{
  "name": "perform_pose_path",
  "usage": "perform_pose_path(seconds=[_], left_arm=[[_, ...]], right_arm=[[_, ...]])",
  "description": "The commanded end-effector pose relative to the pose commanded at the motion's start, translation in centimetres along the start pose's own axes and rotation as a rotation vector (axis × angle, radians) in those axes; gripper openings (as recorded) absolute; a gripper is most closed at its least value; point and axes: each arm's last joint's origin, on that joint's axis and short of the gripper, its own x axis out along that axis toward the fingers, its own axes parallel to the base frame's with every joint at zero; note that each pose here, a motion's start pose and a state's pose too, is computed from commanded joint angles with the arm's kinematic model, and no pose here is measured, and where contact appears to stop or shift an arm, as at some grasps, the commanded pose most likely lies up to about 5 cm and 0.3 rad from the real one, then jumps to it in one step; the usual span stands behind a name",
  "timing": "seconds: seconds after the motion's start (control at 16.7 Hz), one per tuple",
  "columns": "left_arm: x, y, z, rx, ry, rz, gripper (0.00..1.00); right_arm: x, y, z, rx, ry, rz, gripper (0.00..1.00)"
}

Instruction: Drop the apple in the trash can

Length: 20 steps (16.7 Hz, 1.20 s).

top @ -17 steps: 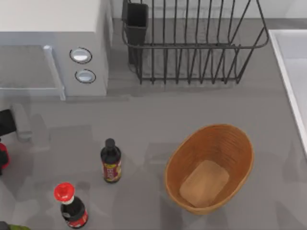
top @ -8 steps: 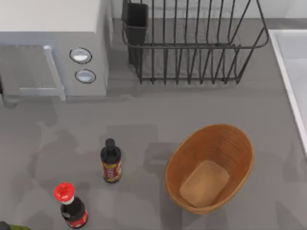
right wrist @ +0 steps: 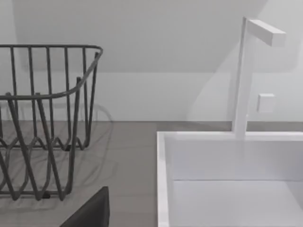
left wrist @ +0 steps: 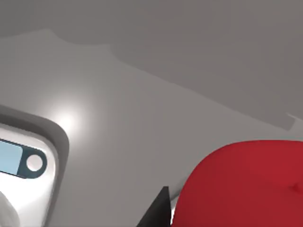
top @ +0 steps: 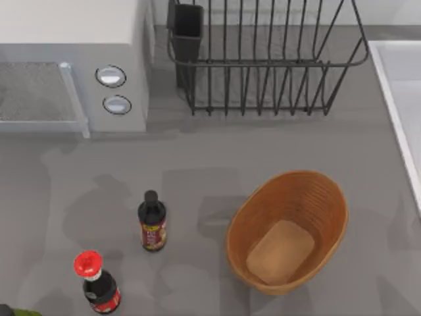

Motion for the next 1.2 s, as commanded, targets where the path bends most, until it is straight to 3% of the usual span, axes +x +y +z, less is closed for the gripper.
perform_pose_path(seconds=[0.3,0.6,0.9,1.2], left_arm=[[-0.1,-0.1,0.2,0.0,0.003,0.001,0.0],[-0.9,-0.4,2.7,-0.131,0.027,-0.027,0.0],[-2.1,-2.1,8.6,-0.398,0.05,-0.04,0.0],[-1.0,-6.0,16.8,-0.685,0.102,-0.061,0.0]], right_arm=[[0.0,0.0,0.0,0.0,0.0,0.0,1.0],[0.0,0.0,0.0,0.0,0.0,0.0,1.0],[0.0,0.0,0.0,0.0,0.0,0.0,1.0],[0.0,0.0,0.0,0.0,0.0,0.0,1.0]])
